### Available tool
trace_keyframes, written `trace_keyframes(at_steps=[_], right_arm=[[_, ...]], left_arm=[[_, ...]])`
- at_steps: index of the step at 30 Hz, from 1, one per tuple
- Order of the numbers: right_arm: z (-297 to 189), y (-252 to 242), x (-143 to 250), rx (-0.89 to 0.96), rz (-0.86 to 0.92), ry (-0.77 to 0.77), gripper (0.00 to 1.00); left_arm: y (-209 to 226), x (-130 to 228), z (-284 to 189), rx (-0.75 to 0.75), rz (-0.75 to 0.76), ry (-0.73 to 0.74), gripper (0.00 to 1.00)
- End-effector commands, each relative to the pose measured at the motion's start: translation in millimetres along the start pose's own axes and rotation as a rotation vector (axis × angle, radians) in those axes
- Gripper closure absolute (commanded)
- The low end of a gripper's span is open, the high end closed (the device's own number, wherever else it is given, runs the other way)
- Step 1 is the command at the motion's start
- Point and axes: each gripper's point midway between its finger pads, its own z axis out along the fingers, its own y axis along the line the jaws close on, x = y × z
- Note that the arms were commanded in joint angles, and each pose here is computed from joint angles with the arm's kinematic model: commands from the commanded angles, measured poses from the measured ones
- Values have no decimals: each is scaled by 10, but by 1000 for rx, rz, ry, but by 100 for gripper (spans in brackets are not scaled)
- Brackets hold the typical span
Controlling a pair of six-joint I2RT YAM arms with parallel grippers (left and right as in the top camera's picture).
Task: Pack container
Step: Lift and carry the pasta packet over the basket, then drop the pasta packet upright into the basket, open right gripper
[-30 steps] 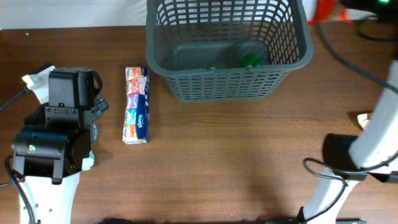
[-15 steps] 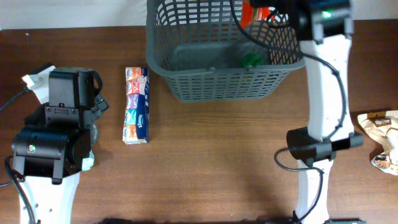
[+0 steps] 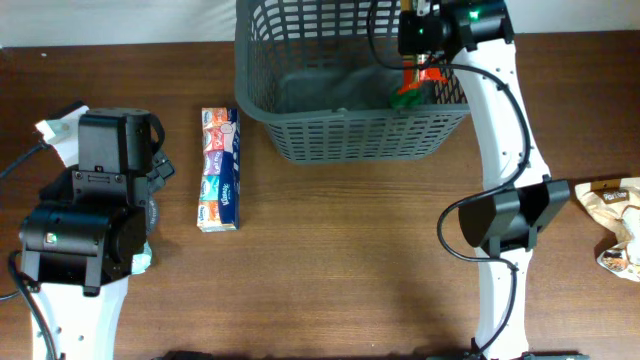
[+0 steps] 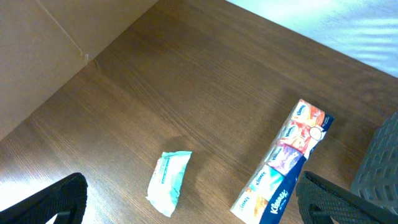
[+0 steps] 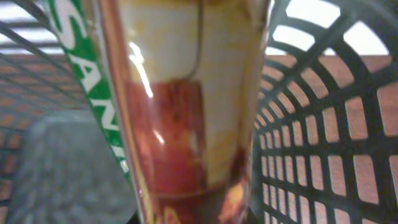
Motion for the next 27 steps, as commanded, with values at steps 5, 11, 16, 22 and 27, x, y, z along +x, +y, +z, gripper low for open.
trace_keyframes(at_steps=[5, 11, 16, 22, 27], right_arm=[[-194, -386, 33, 102, 26, 16, 96], [-169, -393, 121, 106, 22, 50, 94], [-168, -378, 130, 98, 22, 53, 53], [-162, -289, 141, 48, 23, 60, 34], [-169, -123, 158, -49, 27, 73, 34]], left_arm=[[20, -44, -44, 9, -22, -14, 0], [20, -44, -44, 9, -22, -14, 0], [20, -44, -44, 9, -22, -14, 0], [20, -44, -44, 9, -22, -14, 0], [20, -45, -44, 9, -22, -14, 1]])
